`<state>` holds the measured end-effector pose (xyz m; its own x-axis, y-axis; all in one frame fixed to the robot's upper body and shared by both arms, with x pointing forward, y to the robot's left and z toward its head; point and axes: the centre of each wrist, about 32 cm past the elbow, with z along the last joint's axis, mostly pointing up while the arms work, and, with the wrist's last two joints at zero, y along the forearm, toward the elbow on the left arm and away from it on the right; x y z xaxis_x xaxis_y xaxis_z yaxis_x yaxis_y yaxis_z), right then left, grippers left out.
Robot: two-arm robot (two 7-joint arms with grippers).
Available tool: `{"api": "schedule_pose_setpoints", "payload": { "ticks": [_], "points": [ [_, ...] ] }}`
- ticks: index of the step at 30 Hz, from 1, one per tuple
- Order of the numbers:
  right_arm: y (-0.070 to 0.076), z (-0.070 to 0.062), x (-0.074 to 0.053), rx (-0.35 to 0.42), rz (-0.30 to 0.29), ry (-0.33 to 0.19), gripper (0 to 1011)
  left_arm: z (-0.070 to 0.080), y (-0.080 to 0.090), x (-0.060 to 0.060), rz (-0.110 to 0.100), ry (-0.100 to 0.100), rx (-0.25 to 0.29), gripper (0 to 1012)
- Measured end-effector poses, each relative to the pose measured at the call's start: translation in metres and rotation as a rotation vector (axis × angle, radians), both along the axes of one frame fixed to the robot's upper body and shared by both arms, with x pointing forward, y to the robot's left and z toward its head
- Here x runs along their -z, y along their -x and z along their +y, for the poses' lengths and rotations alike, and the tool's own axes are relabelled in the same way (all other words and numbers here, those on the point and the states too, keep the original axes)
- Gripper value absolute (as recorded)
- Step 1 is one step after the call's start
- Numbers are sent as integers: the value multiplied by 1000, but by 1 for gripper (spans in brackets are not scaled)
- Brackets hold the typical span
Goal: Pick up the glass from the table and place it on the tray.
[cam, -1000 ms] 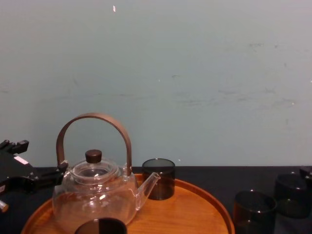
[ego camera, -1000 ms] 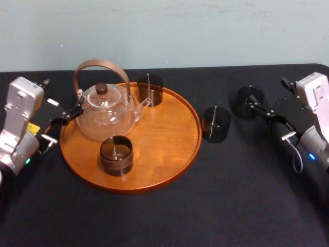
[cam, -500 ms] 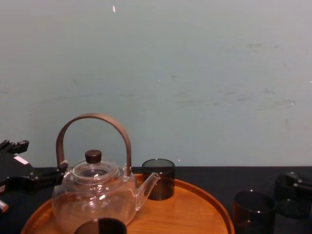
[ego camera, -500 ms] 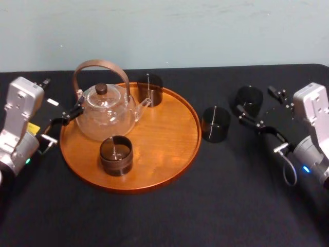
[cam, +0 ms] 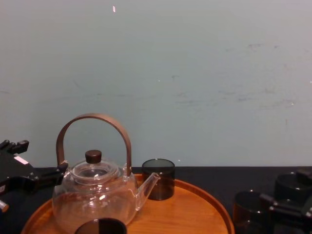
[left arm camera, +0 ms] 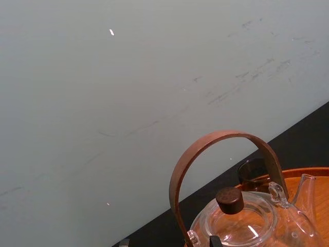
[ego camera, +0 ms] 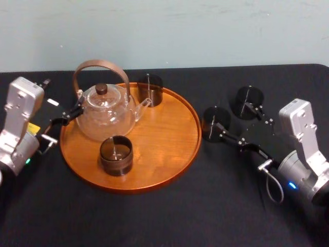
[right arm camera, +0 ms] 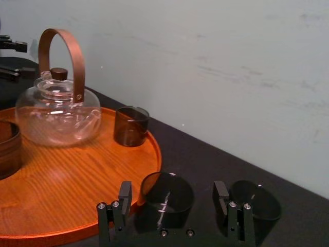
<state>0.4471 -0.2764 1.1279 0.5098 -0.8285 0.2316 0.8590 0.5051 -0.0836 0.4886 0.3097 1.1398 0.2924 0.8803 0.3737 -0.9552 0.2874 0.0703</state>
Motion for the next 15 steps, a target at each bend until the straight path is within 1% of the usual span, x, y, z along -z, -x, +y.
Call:
{"api": "schedule_pose_setpoints", "payload": {
  "ticks": [5,15],
  "points": [
    [1,2,6,-5,28,-10,1002,0,0,0,0,0,0,1009],
    [1,1,15,-6,67,-25,1002,0,0,0,0,0,0,1010]
  ]
}}
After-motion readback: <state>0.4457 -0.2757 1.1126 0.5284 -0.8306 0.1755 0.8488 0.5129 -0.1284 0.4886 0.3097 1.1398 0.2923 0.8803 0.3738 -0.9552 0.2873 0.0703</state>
